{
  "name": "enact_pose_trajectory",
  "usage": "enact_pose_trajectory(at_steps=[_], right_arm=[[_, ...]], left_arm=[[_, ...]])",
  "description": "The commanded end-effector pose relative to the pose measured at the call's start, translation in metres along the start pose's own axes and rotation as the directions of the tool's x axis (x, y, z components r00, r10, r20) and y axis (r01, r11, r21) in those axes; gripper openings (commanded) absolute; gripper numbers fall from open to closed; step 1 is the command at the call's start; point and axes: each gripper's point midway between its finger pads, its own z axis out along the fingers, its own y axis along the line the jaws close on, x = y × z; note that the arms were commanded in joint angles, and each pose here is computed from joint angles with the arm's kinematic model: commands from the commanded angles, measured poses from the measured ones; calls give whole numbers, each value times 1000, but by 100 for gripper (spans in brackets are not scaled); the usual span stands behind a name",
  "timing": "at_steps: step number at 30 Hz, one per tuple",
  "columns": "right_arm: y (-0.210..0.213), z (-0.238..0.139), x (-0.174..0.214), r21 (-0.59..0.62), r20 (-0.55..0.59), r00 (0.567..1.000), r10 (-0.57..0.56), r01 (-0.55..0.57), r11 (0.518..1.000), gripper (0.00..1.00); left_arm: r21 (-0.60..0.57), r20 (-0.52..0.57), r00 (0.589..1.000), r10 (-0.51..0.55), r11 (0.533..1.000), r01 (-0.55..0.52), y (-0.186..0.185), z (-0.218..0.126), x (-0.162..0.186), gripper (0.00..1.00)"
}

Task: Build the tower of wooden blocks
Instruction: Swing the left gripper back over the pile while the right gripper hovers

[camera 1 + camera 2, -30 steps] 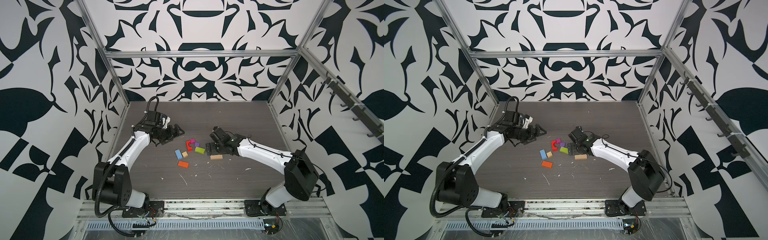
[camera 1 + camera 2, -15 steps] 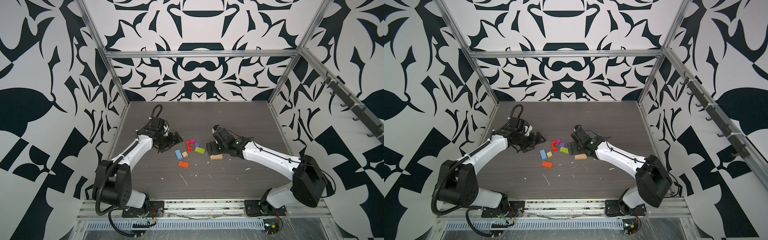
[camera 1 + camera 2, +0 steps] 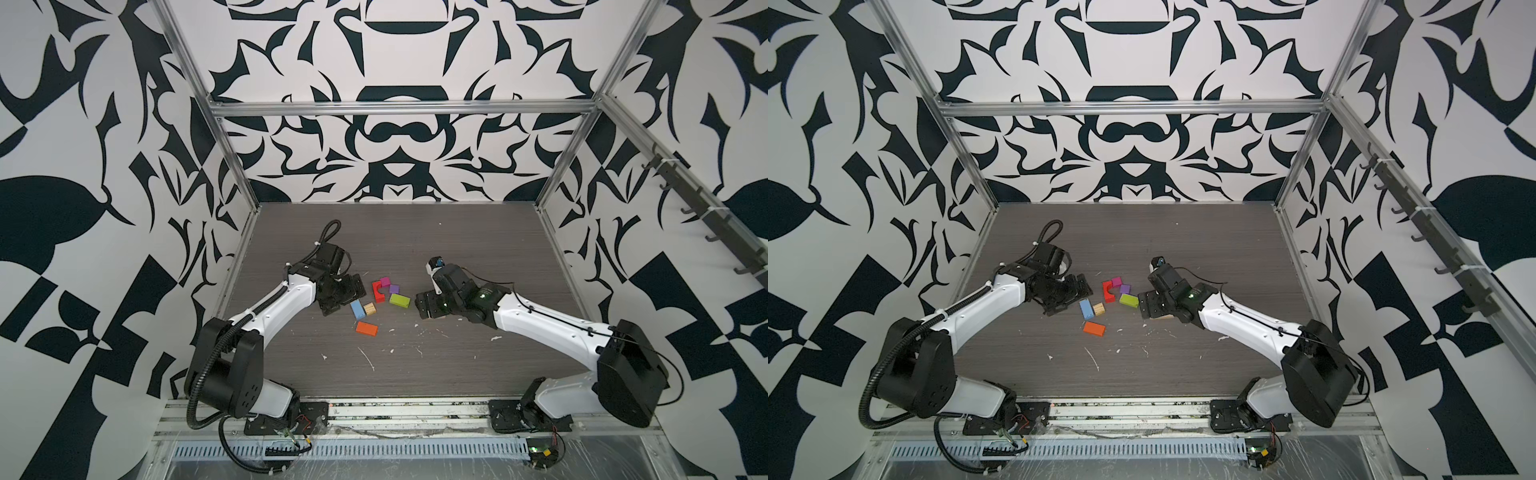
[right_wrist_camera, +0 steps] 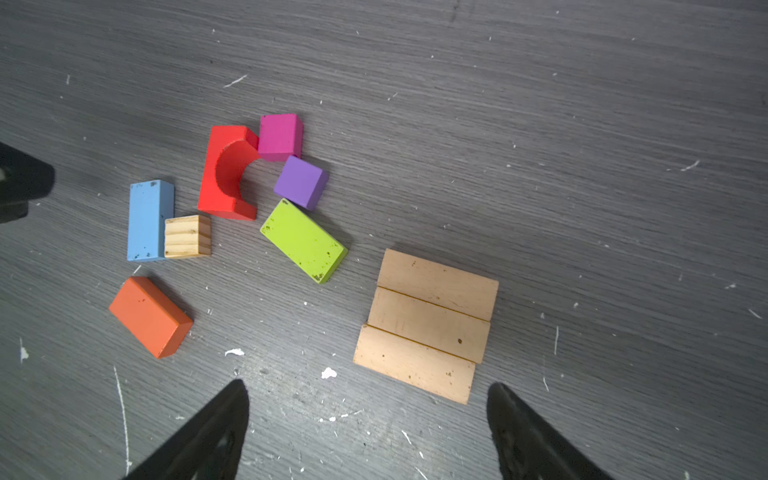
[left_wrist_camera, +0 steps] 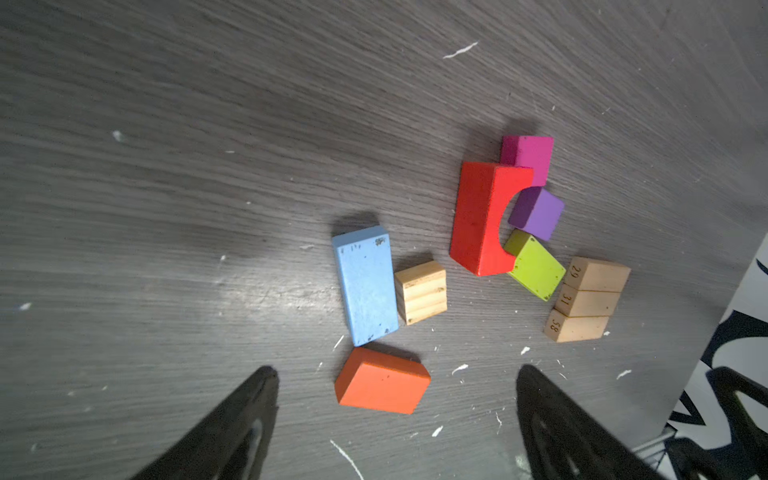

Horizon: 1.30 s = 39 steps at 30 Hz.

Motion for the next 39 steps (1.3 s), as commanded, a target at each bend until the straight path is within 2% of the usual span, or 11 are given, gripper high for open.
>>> enact_pose_trajectory(at_steps=[1,16,32,39], right_arm=[[3,-11,-11,-13,62,998,-12,13,1000,93],[5,-8,-6,-32,44,999,-8,9,999,92],[1,-11,-1,-19,34,999,-11,12,1000,91],[-1,-11,1,-13,28,1000,-14,15,1000,91]], left_arm=[[-88,5,999,-37,995,37,15,1,7,91],[-197,-23,998,-62,979,56,24,18,16,78],[-253,-66,997,-25,967,8,21,42,9,69],[-285,-86,996,-27,958,1,27,51,11,61]])
